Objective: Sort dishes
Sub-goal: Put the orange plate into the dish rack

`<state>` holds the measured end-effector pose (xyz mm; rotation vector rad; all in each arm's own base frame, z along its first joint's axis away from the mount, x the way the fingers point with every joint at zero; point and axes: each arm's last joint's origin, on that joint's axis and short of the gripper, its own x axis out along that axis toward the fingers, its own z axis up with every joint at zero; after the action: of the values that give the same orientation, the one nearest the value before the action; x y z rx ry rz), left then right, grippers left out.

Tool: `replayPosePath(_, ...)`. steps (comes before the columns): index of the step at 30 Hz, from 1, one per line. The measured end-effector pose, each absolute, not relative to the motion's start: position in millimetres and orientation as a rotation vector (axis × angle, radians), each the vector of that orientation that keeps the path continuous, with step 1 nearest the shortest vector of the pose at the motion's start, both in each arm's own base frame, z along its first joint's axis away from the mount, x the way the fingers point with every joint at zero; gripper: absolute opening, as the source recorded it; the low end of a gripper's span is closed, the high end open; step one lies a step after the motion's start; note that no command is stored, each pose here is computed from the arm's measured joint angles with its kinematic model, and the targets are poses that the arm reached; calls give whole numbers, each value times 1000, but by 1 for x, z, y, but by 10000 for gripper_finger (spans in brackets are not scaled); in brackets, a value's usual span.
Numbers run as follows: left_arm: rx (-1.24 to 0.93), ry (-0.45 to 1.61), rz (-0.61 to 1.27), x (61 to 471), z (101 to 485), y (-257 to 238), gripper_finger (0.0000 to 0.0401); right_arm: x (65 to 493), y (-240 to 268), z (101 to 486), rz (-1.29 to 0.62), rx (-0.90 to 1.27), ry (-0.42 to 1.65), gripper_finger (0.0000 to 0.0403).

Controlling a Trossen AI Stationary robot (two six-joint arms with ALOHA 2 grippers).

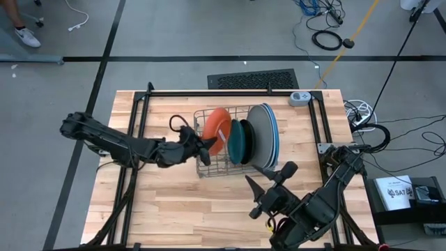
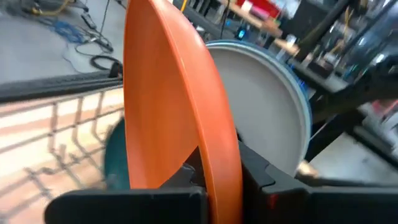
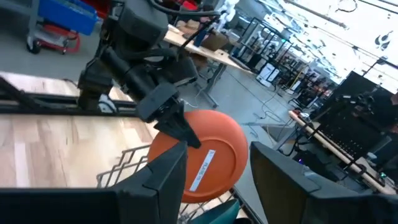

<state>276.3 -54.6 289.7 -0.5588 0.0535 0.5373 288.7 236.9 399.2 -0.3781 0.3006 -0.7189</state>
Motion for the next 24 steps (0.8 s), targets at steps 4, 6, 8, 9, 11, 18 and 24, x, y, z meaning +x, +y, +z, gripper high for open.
replayPosePath(4,-685,-11,575,288,281,-56,30,285,241,399,-691,-425,330,169)
replayPosePath(6,-728,-36,614,293,274,-56,30,282,244,399,-676,-446,335,169)
replayPosePath(8,-759,-50,649,296,267,-57,30,278,249,398,-659,-458,334,169)
replayPosePath(9,-773,-56,668,298,264,-57,31,275,252,399,-649,-460,331,169)
replayPosePath(11,-803,-66,692,301,258,-58,31,270,257,398,-630,-470,326,169)
replayPosePath(18,-849,-94,741,300,251,-64,31,253,273,400,-595,-487,269,169)
replayPosePath(24,-862,-103,746,297,250,-70,31,245,280,400,-574,-469,251,169)
